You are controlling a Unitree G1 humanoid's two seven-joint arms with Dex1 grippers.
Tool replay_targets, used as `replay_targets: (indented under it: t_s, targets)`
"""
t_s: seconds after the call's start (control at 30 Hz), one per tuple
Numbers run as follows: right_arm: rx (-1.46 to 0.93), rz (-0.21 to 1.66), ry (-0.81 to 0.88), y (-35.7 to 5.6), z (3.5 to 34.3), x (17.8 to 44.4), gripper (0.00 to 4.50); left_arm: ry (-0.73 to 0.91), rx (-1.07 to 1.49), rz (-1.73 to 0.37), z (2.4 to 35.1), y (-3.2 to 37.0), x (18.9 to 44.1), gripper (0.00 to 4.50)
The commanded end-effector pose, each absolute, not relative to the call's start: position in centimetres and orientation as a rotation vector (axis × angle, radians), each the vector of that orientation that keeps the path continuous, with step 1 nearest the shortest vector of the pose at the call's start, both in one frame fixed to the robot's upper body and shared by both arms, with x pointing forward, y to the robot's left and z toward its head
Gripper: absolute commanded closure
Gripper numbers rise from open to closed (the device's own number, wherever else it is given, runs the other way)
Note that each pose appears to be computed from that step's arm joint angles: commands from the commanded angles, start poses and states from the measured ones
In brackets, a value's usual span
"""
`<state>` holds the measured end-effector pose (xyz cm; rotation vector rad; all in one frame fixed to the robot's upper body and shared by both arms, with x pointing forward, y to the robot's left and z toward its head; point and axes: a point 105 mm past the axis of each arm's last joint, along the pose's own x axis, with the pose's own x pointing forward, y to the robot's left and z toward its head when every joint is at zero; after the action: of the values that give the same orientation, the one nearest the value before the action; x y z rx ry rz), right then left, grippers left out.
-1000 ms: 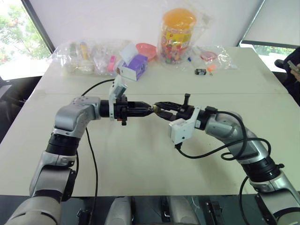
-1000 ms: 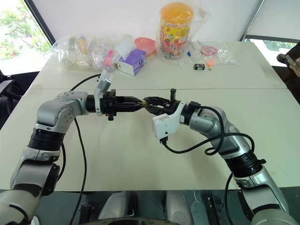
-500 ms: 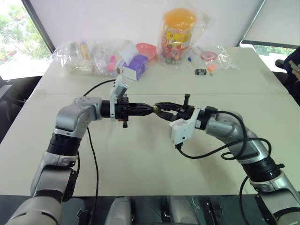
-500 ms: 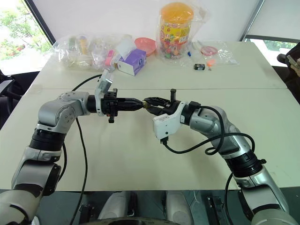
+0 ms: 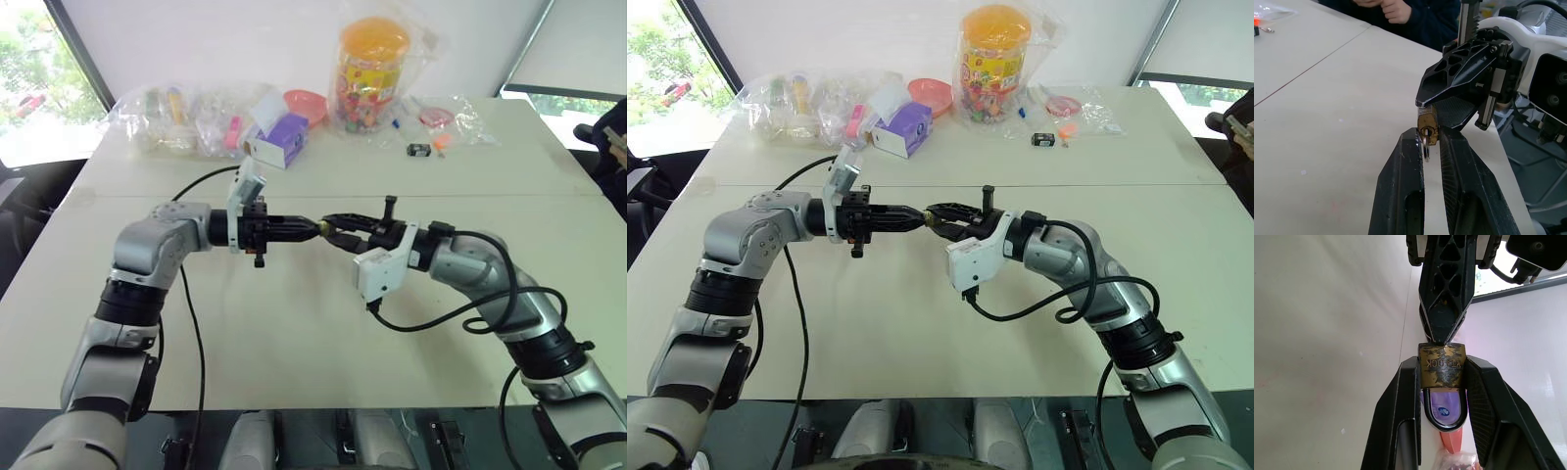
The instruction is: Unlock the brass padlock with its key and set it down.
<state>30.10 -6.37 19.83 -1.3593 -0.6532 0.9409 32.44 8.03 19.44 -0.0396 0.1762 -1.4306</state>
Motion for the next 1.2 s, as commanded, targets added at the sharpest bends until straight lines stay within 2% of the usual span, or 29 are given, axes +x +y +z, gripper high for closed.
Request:
replay_targets:
  t_s: [0.03,0.13,0.4,0.5,0.6,0.83,0.93,1.2]
  targets:
    - [-1.354,0.918,-0.708,-6.4,21.4,29.8,3.83,0.132,0.011,-1.38,20.4,8.7,32.9,3.52]
    - [-1.351,0.923,-0.71,-6.3,21.4,29.8,3.83,0.122,0.023,-1.37,20.3,8.5,33.0,2.13]
    - [-1.349,0.929,-0.708,-6.2,21.4,29.7,3.83,0.127,0.005,-1.394,20.3,8.5,32.6,2.13]
    - [-1.35,0.93,-0.707,-6.3,21.4,29.7,3.83,0.125,0.001,-1.393,20.3,8.6,32.6,2.95]
    - [-1.348,0.931,-0.707,-6.2,21.4,29.7,3.83,0.12,0.001,-1.392,20.4,8.5,32.6,4.48]
    - [-1.349,0.938,-0.705,-6.2,21.3,29.6,3.83,0.101,0.019,-1.382,20.6,8.5,32.8,4.48]
    - [-1.338,0.953,-0.693,-6.0,21.1,29.5,3.83,0.067,0.105,-1.37,20.4,8.4,32.9,4.48]
    - [-1.088,0.997,-0.587,-5.6,21.9,29.3,3.83,-0.198,0.419,-1.27,20.3,7.1,33.7,4.48]
